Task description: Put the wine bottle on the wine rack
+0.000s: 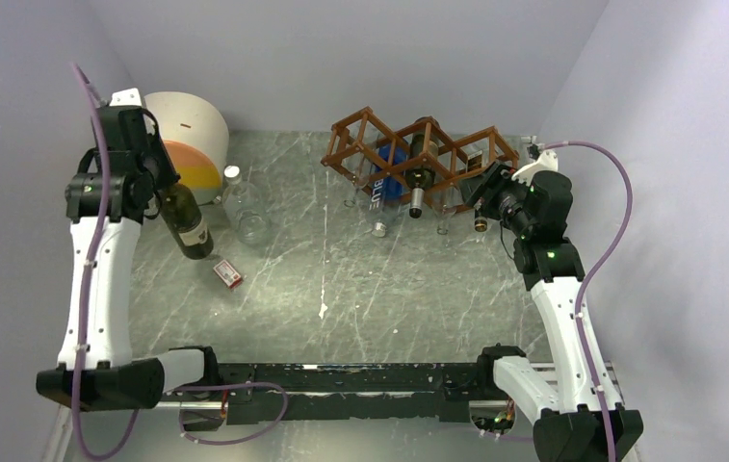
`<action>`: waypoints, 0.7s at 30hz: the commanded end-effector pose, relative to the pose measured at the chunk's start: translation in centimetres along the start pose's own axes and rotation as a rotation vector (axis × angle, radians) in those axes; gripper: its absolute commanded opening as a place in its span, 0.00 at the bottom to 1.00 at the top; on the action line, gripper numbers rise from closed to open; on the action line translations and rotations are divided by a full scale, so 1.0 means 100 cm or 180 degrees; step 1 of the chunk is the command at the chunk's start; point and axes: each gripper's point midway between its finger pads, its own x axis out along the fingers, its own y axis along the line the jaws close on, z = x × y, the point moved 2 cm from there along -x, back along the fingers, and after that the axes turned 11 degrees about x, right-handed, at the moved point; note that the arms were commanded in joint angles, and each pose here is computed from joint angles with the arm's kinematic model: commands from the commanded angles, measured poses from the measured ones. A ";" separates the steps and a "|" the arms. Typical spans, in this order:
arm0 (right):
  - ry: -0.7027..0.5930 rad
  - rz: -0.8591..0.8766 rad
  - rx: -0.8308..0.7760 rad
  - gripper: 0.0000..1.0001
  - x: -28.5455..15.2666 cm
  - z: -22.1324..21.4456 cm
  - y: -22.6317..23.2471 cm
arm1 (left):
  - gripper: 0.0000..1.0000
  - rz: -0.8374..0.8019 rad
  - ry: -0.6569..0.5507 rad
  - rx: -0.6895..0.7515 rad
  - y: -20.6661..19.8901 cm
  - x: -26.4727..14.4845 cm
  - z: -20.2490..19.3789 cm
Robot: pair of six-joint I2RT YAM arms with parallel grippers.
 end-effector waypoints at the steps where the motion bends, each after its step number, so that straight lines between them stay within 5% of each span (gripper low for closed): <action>1: -0.0069 0.0126 0.0003 0.65 -0.003 0.003 0.007 | 0.07 -0.0517 -0.0507 0.0102 -0.010 -0.062 0.038; 17: 0.0042 0.0185 -0.0004 0.65 -0.001 -0.007 0.005 | 0.07 -0.2587 -0.0729 0.0628 -0.113 -0.112 0.023; 21: 0.0155 0.0368 0.0015 0.66 0.001 -0.014 0.012 | 0.07 -0.2689 -0.0613 0.0775 -0.154 -0.108 0.007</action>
